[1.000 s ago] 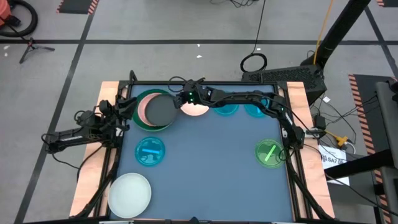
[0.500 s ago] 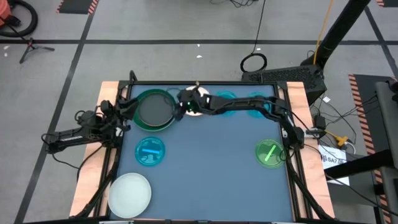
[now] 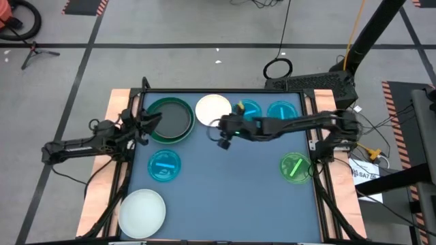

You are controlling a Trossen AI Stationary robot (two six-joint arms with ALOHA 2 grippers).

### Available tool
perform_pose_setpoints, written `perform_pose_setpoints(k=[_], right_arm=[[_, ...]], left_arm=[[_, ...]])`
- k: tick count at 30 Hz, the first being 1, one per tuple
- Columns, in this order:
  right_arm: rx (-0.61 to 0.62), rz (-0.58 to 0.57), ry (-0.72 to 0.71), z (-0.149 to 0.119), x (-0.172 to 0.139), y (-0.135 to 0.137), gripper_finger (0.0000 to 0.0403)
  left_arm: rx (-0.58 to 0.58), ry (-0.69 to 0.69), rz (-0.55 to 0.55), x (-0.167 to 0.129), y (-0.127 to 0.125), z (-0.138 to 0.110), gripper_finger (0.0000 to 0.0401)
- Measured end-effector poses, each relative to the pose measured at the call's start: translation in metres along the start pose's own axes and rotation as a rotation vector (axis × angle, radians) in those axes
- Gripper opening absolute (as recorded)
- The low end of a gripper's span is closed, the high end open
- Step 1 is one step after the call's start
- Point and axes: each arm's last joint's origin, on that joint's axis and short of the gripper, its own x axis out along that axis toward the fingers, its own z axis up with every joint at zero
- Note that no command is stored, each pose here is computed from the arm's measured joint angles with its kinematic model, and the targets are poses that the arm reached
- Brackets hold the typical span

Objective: Stack plastic plates
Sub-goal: Stack the gray plate on top of the black plate

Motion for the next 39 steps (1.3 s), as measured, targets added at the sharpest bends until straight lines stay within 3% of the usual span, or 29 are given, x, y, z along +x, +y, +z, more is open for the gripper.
perform_pose_setpoints(k=[6, 11, 15, 20, 26, 29, 34, 39], right_arm=[[0.012, 0.098, -0.209, -0.027, -0.033, -0.006, 0.0146], [0.004, 0.125, -0.288, -0.039, -0.052, -0.014, 0.0146], [-0.009, 0.120, -0.310, -0.039, -0.061, -0.019, 0.0146], [-0.047, 0.118, -0.287, -0.041, -0.062, -0.019, 0.0146], [-0.063, 0.121, -0.193, -0.051, -0.060, -0.019, 0.0146], [-0.038, 0.124, -0.175, -0.052, -0.060, -0.019, 0.0146], [-0.031, 0.125, -0.152, -0.054, -0.059, -0.019, 0.0146], [-0.031, 0.124, -0.153, -0.054, -0.059, -0.019, 0.0146]], left_arm=[[-0.048, 0.034, -0.050, 0.016, -0.007, -0.011, 0.0115], [-0.087, 0.160, -0.065, 0.033, -0.016, -0.024, 0.0115], [-0.060, 0.358, -0.037, 0.056, -0.032, -0.027, 0.0115], [0.071, 0.813, 0.087, 0.073, -0.053, -0.021, 0.0115], [0.215, 1.262, 0.162, 0.058, -0.072, -0.015, 0.0115], [0.219, 1.423, 0.165, 0.045, -0.081, -0.013, 0.0115], [0.128, 1.584, 0.242, 0.023, -0.090, -0.010, 0.0115], [0.102, 1.661, 0.291, 0.005, -0.102, -0.012, 0.0115]])
